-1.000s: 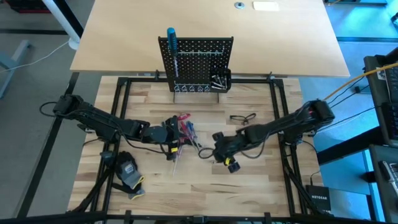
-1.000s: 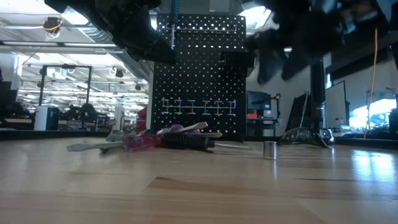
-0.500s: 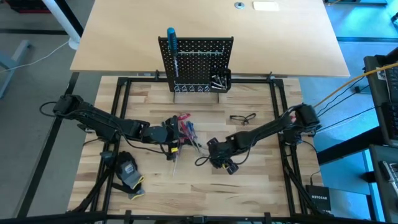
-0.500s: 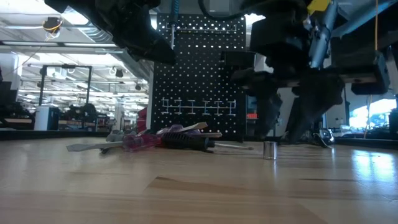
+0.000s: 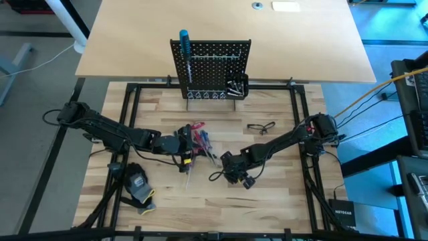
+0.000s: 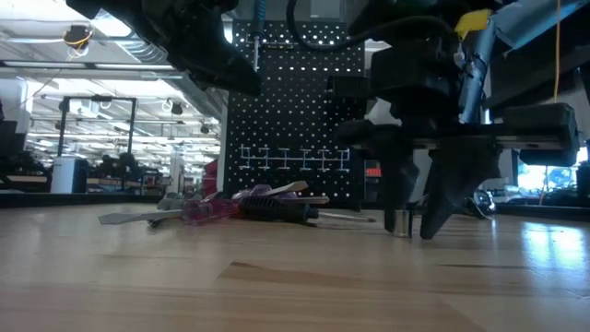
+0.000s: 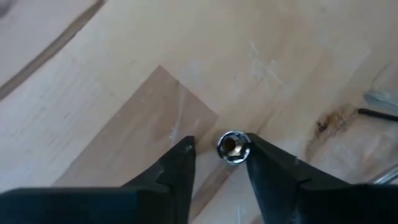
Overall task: Hang tools onto peg board
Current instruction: Put the silver socket into the black bin on the peg board
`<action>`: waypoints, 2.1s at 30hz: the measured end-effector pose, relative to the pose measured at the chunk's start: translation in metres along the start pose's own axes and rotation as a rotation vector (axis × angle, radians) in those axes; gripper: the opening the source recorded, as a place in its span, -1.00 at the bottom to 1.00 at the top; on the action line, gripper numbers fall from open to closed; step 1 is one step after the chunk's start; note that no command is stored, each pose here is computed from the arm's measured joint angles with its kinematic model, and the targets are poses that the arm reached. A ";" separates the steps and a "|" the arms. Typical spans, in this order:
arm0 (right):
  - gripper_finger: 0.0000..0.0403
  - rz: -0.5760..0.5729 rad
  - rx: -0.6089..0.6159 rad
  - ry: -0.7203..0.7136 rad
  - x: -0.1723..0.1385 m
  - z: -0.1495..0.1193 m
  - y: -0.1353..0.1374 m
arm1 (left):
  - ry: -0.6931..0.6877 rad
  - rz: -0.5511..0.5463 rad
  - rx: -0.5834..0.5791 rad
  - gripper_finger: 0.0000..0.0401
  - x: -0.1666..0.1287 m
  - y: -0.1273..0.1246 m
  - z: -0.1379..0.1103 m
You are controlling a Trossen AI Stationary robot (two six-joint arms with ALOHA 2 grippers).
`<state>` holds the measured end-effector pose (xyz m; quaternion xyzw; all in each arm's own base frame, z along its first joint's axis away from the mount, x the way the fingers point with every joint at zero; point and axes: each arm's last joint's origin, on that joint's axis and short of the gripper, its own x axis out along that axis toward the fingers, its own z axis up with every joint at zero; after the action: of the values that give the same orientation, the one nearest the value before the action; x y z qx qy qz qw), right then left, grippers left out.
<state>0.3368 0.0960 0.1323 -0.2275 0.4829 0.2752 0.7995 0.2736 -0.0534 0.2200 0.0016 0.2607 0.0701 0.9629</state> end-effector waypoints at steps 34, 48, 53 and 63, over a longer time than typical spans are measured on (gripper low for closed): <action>-0.62 -0.508 0.021 -0.013 -0.153 0.031 -0.019 | 0.001 0.000 -0.002 -0.32 0.000 0.000 0.000; -0.62 -0.807 0.283 -0.182 -0.250 -0.017 -0.071 | 0.011 0.001 0.001 -0.32 0.000 0.000 -0.001; -0.61 -0.911 0.395 -0.209 -0.268 -0.038 -0.092 | 0.013 0.002 0.002 -0.32 0.000 0.000 -0.001; -0.61 -0.912 0.622 -0.255 -0.275 -0.069 -0.118 | 0.014 0.001 0.002 -0.32 0.000 0.000 -0.001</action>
<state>0.2646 -0.0960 0.3605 -0.1318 0.2938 -0.2278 0.9189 0.2727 -0.0533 0.2191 0.0022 0.2673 0.0706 0.9610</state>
